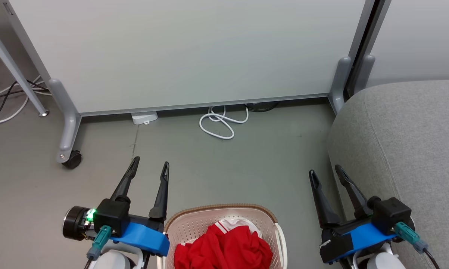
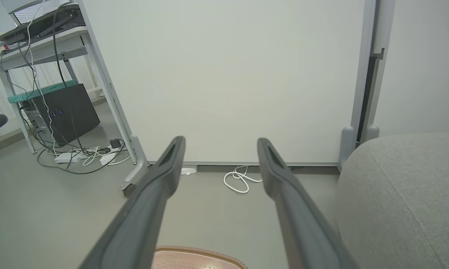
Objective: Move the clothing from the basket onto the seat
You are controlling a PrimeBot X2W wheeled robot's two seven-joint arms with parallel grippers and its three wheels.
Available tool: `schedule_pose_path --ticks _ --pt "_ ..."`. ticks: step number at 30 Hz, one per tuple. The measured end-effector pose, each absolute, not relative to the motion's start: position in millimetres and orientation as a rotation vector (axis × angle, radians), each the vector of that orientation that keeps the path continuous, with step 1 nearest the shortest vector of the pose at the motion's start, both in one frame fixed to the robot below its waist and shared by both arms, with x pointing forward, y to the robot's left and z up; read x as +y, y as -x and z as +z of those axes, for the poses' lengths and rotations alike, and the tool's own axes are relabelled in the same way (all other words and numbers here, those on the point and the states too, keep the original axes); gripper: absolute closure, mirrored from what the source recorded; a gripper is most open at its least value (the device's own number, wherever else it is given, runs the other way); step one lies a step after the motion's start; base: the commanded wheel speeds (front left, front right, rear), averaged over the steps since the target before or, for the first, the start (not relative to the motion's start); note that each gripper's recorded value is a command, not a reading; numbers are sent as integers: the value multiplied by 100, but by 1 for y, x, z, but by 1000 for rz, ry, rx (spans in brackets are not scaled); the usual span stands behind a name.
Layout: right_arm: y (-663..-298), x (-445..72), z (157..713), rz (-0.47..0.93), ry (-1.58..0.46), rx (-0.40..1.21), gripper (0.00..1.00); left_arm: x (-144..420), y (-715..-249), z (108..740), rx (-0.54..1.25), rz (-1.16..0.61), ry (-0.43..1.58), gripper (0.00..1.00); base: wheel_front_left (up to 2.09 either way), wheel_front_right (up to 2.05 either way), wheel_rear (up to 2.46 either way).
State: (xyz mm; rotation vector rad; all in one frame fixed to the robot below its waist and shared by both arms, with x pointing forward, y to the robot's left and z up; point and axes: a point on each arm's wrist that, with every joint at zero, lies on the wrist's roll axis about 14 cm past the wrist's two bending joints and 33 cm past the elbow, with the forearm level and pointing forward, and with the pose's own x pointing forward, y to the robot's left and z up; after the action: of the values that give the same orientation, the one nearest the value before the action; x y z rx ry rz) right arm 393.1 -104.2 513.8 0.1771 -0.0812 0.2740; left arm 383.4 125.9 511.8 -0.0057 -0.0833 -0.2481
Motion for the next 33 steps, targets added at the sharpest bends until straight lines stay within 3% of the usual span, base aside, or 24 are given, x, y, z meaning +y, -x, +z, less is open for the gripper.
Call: schedule_pose_path --ticks 15,33 --pt "-426 -102 515 286 -134 -104 0 98 -419 471 34 -404 -93 0 0 0 0" --pt "-497 -119 463 250 -70 -50 0 34 -423 302 463 -834 -222 0 0 0 0"
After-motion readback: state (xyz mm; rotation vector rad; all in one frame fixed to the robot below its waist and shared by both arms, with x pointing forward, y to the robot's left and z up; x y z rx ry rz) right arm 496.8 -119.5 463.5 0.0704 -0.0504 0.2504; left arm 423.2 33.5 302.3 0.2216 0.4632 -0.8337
